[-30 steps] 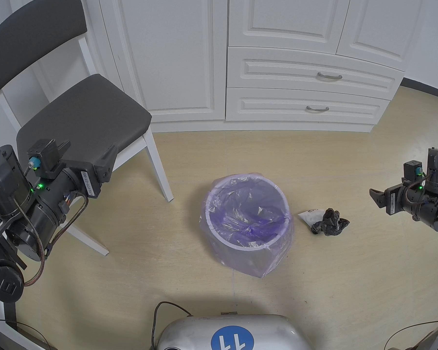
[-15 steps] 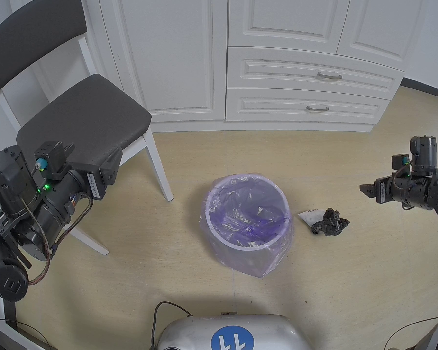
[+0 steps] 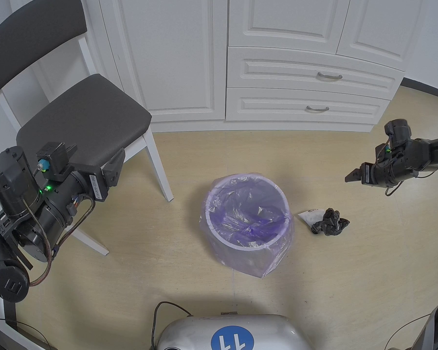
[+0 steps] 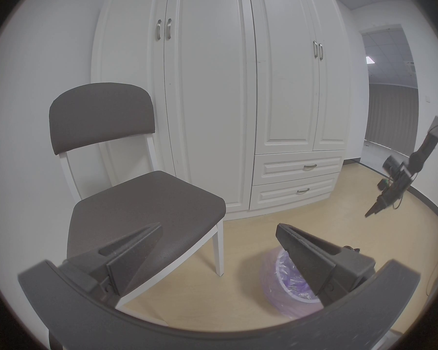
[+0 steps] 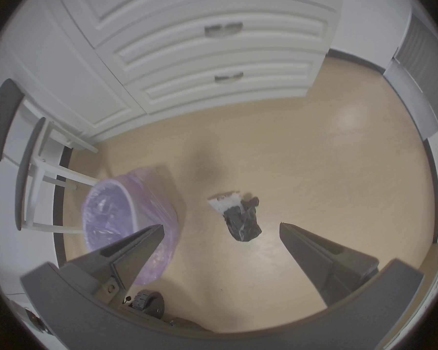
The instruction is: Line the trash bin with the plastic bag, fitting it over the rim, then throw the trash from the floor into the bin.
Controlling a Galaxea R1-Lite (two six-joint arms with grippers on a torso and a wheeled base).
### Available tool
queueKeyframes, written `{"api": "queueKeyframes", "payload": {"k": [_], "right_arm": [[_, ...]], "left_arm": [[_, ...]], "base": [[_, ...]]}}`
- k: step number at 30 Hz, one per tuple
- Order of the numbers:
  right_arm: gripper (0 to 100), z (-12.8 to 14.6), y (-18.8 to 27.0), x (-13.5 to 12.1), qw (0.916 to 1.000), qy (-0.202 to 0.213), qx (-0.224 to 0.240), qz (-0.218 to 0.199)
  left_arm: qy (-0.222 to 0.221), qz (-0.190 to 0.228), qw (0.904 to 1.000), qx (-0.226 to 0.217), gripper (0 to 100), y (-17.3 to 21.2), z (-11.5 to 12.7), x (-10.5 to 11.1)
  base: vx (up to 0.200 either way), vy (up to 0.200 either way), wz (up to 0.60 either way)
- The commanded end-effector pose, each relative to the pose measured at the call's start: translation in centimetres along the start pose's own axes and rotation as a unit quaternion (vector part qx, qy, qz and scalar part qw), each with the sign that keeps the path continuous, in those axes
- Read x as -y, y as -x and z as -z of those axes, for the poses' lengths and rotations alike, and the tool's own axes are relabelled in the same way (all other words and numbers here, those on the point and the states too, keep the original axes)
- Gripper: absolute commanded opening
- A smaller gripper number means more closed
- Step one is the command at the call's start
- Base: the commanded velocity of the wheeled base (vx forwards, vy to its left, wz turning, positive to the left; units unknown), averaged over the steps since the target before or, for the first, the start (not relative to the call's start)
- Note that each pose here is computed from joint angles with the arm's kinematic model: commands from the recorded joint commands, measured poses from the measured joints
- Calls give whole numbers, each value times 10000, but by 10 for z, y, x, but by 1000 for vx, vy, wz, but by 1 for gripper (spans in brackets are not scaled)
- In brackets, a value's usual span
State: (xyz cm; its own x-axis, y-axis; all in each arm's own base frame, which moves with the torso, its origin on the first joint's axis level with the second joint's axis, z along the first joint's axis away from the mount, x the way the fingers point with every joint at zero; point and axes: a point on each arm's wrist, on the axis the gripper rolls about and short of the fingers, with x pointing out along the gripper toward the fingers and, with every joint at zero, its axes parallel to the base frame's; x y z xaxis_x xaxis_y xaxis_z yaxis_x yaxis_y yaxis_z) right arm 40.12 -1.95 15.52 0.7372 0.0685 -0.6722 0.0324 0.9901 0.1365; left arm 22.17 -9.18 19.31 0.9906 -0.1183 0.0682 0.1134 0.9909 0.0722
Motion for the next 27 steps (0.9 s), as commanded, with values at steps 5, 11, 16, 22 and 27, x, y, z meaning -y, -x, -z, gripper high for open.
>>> {"api": "queueKeyframes", "payload": {"k": [5, 11, 16, 22, 27], "right_arm": [[100, 26, -71, 29, 9964, -292, -799, 32], [100, 27, -67, 27, 9964, -261, -810, 16], [100, 29, -67, 25, 9964, -244, -813, 9], [100, 43, -96, 29, 9949, -270, -974, -18], [100, 51, -111, 32, 9948, -286, -981, -16]], "left_arm": [[29, 13, 9999, 114, 100, 3, -6, -1], [31, 12, 9999, 121, 100, 4, -6, -1], [45, -7, 9999, 164, 100, 5, -8, -2], [-60, 47, 9992, 404, 100, 22, -24, -5], [-69, 59, 9990, 428, 100, 27, -28, -7]], "base": [[0, 0, 0], [0, 0, 0], [0, 0, 0], [0, 0, 0], [0, 0, 0]]}}
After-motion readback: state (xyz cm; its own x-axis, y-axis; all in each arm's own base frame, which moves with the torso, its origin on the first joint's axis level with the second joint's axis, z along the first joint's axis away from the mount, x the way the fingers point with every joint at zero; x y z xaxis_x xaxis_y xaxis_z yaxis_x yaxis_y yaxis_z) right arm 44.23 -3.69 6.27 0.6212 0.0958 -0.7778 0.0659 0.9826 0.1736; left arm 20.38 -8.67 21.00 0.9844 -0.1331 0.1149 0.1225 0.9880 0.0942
